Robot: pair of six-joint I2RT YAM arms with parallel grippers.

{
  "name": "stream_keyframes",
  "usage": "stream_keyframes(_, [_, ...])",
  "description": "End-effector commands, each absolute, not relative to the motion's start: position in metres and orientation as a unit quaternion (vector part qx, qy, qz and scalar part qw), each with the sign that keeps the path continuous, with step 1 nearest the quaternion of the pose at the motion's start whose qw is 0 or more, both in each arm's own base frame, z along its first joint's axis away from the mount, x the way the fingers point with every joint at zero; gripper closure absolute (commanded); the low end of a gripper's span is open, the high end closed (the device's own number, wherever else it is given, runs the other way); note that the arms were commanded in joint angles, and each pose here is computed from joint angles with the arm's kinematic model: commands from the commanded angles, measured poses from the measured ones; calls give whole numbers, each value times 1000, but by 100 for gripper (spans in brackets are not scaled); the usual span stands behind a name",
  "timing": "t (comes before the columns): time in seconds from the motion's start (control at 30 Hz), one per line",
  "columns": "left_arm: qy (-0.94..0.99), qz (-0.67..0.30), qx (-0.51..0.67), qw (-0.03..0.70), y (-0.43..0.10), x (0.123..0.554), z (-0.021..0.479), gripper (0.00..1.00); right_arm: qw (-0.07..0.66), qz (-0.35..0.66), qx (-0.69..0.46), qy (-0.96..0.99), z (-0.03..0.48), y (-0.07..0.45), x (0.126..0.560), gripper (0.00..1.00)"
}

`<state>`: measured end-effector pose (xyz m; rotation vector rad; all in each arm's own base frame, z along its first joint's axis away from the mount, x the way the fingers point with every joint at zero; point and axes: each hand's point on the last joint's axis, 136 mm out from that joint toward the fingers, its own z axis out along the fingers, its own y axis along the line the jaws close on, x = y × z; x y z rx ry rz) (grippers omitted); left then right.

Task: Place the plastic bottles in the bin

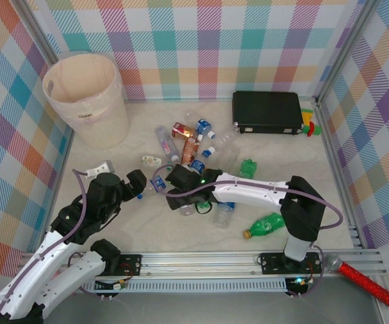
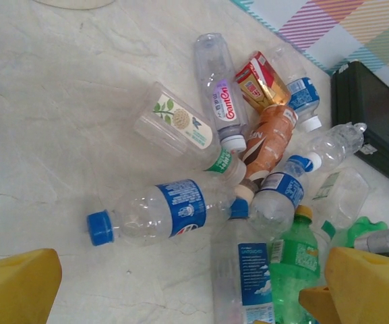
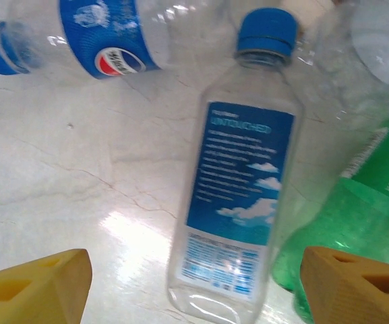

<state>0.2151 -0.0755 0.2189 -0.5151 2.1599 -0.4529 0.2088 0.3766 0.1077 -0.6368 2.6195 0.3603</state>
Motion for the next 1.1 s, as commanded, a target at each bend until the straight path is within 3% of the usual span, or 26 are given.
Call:
stream_keyframes(0.0, [865,-161,-200,432,-66,209,224,0,205,98,-208,951,100,376,212,19])
stream_keyframes(0.4, [846,-182,-213,455,-53,193,236,0,183,70,-176,965,69,362,208,19])
stream_keyframes(1.07, [858,-180,-208,434,-57,192,223,0,154,64,-179,970,33,367,201,25])
